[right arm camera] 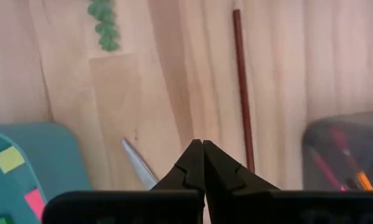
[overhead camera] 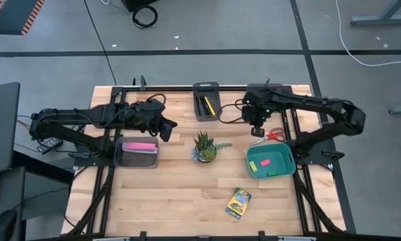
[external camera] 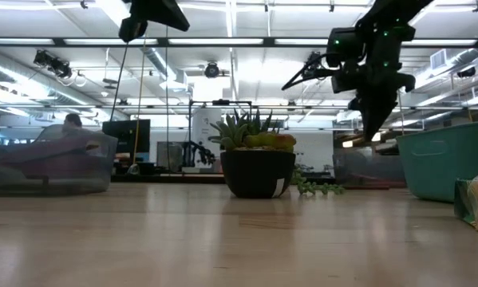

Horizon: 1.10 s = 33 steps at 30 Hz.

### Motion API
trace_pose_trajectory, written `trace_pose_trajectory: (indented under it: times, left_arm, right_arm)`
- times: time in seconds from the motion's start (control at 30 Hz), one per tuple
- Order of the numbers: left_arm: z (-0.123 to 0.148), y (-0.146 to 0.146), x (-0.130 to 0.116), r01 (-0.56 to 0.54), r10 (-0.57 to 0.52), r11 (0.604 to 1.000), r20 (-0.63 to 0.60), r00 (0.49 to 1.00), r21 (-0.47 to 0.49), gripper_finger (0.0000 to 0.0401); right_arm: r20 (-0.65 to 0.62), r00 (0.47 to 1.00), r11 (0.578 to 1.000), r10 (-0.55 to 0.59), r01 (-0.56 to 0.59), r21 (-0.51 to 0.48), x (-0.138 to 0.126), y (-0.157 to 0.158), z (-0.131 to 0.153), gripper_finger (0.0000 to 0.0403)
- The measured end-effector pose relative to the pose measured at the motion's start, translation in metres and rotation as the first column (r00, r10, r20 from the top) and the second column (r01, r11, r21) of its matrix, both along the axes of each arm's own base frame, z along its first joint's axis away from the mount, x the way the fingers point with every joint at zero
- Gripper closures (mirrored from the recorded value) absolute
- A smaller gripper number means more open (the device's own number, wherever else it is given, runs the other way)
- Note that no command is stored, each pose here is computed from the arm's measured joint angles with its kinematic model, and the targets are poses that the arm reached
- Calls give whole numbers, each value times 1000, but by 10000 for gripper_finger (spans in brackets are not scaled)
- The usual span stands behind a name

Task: Sort crayons/erasers/pens/pencils in bins
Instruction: Put the brown pencil into the right black bin

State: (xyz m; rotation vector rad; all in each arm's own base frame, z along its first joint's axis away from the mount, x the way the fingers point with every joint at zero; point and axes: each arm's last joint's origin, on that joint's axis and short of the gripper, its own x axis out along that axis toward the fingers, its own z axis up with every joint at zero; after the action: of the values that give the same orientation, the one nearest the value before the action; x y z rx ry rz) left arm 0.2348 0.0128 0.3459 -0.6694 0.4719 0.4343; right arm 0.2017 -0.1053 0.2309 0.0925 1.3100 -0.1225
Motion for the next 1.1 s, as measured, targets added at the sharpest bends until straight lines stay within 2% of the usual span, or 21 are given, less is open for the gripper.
trace_pose_trajectory:
  times: [0.17, 0.37, 0.5, 0.63, 0.73, 0.9, 1.0, 1.1]
  left_arm:
    - [3, 9, 2, -28, 28, 999, 38, 999, 17, 373]
    - [17, 27, 15, -28, 11, 996, 209, 978, 81, 379]
    - [23, 49, 33, 35, -54, 994, 187, 981, 101, 372]
    - [30, 72, 65, 147, -165, 979, 124, 978, 145, 350]
    - [30, 86, 94, 246, -259, 950, 46, 965, 192, 330]
    - [18, 101, 142, 414, -403, 864, -102, 910, 286, 295]
    - [8, 104, 169, 488, -456, 804, -176, 873, 338, 275]
    - [-2, 107, 192, 524, -466, 772, -241, 851, 361, 256]
  right_arm:
    - [29, 997, 997, -74, 73, 6, -5, 1, 7, 397]
    - [130, 968, 977, -214, 210, 37, -11, 5, 37, 397]
    - [239, 923, 953, -301, 296, 59, -19, 10, 73, 392]
    - [369, 860, 935, -351, 346, 83, -31, 16, 107, 371]
    - [438, 822, 928, -365, 361, 94, -40, 22, 124, 356]
    - [524, 766, 923, -372, 366, 119, -56, 31, 145, 338]
    - [560, 733, 916, -386, 378, 136, -66, 36, 153, 331]
    - [589, 702, 909, -399, 388, 153, -75, 41, 158, 325]
